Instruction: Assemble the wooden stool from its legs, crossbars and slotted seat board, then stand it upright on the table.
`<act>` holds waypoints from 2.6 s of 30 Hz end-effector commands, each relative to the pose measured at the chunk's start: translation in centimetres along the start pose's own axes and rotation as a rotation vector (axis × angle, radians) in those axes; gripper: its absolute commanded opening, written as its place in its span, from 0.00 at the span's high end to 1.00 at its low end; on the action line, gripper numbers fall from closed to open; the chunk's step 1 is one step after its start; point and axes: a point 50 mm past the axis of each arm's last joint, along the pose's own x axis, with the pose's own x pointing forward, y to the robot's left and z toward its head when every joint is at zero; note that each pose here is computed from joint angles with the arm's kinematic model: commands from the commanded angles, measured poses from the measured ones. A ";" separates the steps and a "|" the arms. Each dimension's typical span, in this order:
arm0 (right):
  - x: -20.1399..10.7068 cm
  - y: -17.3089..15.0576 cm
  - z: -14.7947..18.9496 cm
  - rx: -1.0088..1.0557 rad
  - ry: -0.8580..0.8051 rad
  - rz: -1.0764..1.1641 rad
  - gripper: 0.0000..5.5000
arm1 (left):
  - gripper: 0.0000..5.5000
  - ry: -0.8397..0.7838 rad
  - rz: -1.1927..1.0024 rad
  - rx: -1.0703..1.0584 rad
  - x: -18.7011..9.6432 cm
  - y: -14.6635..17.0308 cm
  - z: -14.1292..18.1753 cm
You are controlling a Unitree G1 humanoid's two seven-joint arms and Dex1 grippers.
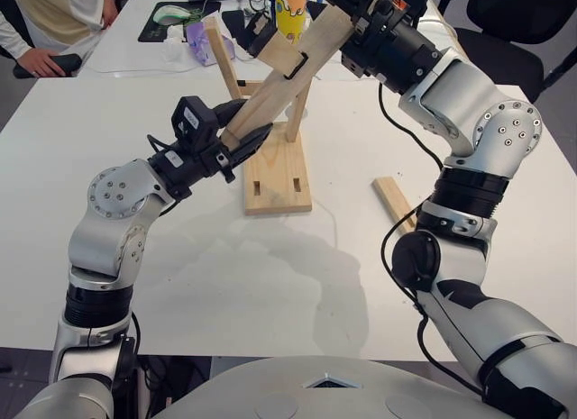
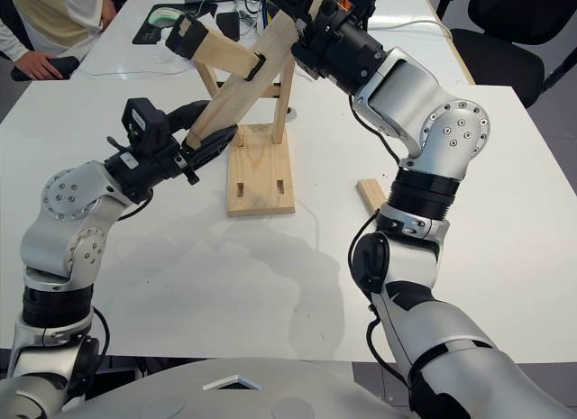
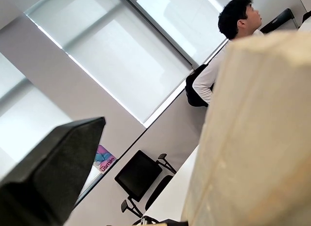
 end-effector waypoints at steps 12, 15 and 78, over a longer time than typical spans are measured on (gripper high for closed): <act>0.0 0.3 0.8 -0.047 -0.009 -0.002 0.66 | 0.62 0.038 0.029 0.044 -0.4 1.3 -0.8; 0.0 0.3 0.7 -0.049 -0.008 -0.002 0.73 | 0.62 0.038 0.027 0.046 -0.4 1.4 -0.8; -8.5 -8.5 -7.4 -0.641 0.022 -0.938 0.81 | 0.46 0.127 0.395 -0.176 -4.1 0.8 -5.5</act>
